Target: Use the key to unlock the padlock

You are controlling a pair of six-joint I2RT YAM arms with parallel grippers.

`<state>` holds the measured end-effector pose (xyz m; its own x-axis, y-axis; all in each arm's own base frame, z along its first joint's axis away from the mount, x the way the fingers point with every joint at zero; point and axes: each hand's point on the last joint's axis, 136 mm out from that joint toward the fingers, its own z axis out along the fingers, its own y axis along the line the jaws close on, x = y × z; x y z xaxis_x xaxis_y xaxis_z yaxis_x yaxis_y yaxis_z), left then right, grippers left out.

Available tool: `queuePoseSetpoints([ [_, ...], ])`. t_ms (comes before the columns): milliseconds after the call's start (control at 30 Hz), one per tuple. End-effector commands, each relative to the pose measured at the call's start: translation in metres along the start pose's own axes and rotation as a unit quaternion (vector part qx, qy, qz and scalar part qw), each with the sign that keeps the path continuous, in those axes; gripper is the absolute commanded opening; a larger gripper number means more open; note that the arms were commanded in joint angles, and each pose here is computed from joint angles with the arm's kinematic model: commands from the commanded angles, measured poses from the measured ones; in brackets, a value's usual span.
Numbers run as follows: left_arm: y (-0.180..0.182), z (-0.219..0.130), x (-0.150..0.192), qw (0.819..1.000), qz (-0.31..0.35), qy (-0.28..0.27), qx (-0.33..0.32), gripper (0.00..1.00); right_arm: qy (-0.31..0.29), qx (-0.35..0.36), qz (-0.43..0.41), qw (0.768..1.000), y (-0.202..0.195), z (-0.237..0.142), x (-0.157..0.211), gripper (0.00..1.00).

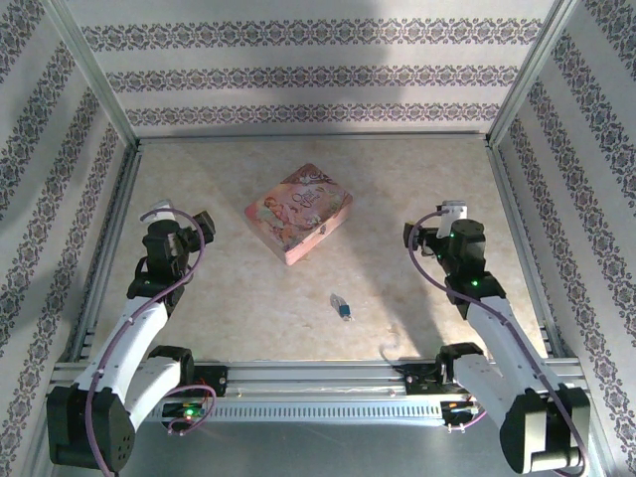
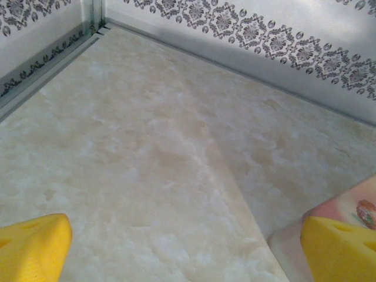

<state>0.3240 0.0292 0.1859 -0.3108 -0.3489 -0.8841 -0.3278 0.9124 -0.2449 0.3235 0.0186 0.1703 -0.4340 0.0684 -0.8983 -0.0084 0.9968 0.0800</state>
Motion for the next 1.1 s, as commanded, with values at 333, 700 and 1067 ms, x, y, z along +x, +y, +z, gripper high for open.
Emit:
queuePoseSetpoints([
  [333, 0.025, -0.002, 0.003, 0.999, 0.022, 0.000, -0.050, 1.00, -0.060, 0.051, 0.020, 0.997, -0.048, 0.028, 0.026, 0.98],
  [700, 0.025, -0.001, 0.004, 0.999, 0.024, 0.002, -0.043, 1.00, -0.117, 0.018, 0.018, 0.993, -0.043, 0.045, 0.015, 0.98],
  [1067, 0.030, -0.001, 0.012, 0.998, 0.029, 0.008, -0.046, 1.00, -0.131, -0.020, 0.024, 0.991, -0.034, 0.067, 0.030, 0.98],
])
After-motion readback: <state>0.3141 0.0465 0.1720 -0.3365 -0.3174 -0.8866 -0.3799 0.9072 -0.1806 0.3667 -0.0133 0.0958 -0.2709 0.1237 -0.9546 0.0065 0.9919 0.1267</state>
